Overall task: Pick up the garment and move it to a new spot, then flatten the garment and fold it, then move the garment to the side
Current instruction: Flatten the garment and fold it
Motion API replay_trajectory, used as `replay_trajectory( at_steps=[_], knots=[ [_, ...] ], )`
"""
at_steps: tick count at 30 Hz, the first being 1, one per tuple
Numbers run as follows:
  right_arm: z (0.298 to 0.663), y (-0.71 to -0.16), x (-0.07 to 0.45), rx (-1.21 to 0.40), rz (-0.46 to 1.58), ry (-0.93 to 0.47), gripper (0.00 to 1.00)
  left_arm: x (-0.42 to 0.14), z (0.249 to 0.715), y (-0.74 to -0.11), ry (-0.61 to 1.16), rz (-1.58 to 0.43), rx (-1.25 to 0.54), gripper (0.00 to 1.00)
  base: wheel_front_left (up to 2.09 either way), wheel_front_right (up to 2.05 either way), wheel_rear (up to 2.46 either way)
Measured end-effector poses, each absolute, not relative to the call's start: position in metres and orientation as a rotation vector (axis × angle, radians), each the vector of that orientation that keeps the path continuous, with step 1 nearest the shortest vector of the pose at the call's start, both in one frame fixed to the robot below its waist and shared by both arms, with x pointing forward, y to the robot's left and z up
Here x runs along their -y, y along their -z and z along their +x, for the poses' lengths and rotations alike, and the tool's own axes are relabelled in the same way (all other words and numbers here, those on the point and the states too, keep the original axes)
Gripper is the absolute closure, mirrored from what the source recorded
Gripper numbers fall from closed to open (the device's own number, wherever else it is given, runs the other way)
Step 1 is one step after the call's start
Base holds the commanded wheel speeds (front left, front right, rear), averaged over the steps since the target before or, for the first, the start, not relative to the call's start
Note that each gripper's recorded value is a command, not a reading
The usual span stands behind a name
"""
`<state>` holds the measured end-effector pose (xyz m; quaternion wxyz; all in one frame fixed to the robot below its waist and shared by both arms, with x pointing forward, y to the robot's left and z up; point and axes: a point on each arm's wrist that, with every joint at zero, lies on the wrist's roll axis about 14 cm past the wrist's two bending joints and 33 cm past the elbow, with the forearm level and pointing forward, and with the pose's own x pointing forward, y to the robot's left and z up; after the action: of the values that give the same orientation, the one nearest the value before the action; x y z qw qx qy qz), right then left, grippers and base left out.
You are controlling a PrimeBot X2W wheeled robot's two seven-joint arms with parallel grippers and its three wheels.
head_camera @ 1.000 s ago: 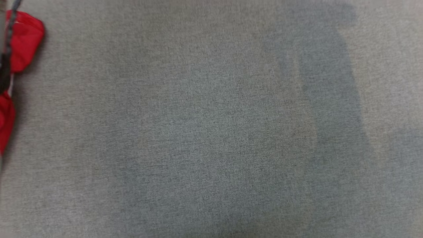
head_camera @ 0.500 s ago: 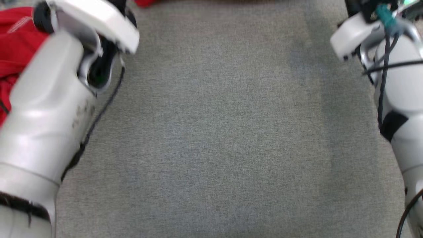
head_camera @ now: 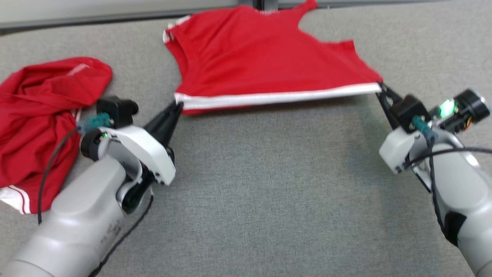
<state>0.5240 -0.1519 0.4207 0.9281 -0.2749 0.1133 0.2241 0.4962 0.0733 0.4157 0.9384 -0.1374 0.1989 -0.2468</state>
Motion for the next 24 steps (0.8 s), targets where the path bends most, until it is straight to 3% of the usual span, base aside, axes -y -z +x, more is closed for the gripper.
replay_trajectory(
  at_steps=[24],
  knots=[
    [0.375, -0.406, 0.222, -0.451, -0.517, -0.499, 1.0, -0.022, 0.338, -0.412, 0.778, -0.234, -0.539, 1.0, 0.0, 0.0, 0.0]
  ],
)
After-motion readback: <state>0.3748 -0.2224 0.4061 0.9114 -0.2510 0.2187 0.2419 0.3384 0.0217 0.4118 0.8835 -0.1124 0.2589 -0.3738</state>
